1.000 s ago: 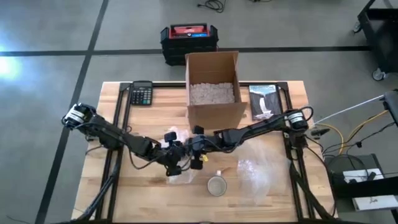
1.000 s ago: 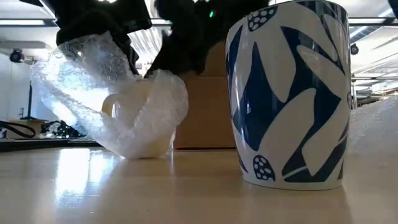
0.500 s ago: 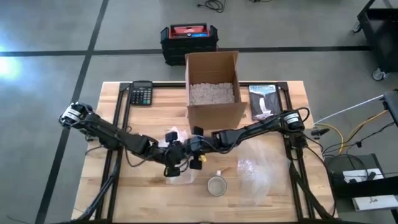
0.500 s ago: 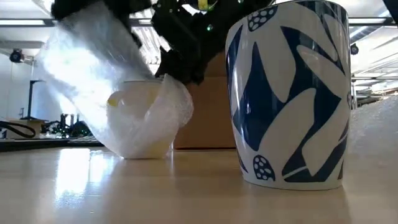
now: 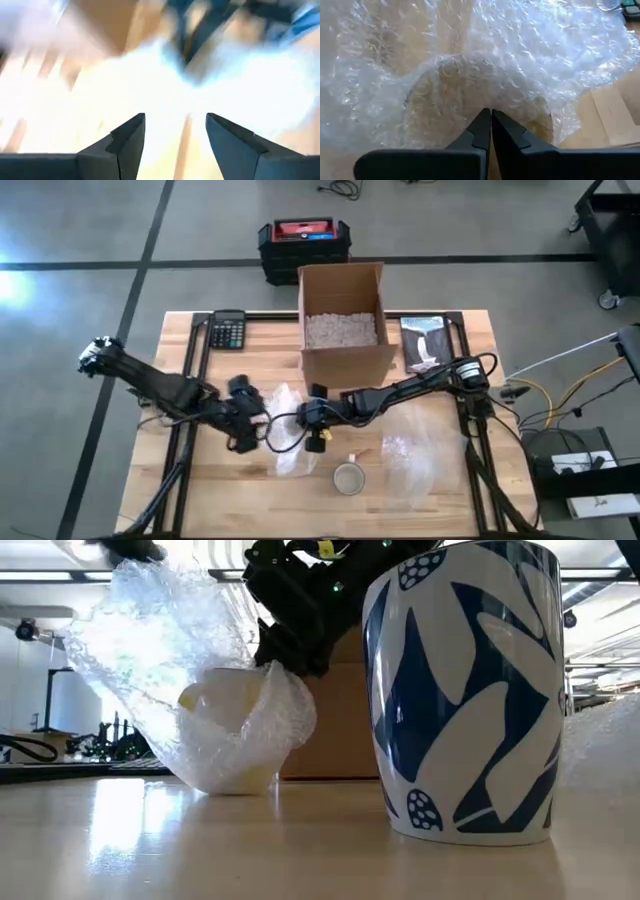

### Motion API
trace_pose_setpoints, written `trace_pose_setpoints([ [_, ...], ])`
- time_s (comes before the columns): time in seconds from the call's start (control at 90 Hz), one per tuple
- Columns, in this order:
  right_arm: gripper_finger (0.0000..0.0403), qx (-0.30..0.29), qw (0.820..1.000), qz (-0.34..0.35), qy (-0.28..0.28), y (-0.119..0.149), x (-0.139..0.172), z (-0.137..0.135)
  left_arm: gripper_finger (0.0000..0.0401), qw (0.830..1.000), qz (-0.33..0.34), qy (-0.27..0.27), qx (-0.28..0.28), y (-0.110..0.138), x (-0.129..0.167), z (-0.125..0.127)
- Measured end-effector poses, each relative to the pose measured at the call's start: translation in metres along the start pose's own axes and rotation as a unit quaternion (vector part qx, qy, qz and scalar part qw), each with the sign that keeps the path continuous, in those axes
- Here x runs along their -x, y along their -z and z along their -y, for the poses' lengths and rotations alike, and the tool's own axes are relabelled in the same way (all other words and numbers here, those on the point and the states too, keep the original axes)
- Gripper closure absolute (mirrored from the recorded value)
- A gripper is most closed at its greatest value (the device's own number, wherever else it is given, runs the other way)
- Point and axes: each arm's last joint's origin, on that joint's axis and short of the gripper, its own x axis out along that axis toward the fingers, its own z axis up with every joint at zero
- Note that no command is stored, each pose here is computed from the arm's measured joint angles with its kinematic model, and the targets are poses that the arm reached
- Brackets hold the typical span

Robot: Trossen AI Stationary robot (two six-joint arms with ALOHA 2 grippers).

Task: Wrap mug
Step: Wrap the yellow mug in bubble wrap

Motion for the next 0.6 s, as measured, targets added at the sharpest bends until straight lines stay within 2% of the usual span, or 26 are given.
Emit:
trace_pose_setpoints([
  [0.1, 0.0401, 0.000, 1.000, -0.001, 0.000, 0.000, 0.000, 0.000, 0.0239, 0.999, -0.036, -0.020, 0.026, 0.023, -0.006, -0.007],
  [0.211, 0.0401, 0.000, 1.000, 0.000, -0.001, 0.000, 0.000, 0.000, 0.0285, 0.999, -0.018, 0.006, 0.032, 0.039, -0.032, 0.000],
  [0.289, 0.0401, 0.000, 1.000, 0.000, 0.000, 0.000, 0.000, 0.000, 0.0330, 0.998, 0.029, 0.053, 0.021, 0.041, -0.052, 0.011],
  [0.389, 0.0401, -0.001, 1.000, 0.001, -0.001, 0.000, -0.001, 0.000, 0.0386, 0.985, 0.137, 0.101, -0.005, 0.033, -0.071, 0.027],
  [0.489, 0.0401, -0.002, 1.000, 0.005, -0.001, 0.000, -0.001, 0.000, 0.0392, 0.966, 0.225, 0.124, -0.012, 0.021, -0.087, 0.036],
  [0.6, 0.0401, -0.003, 1.000, 0.010, -0.002, -0.001, -0.001, -0.001, 0.0398, 0.969, 0.219, 0.116, -0.018, 0.018, -0.110, 0.038],
])
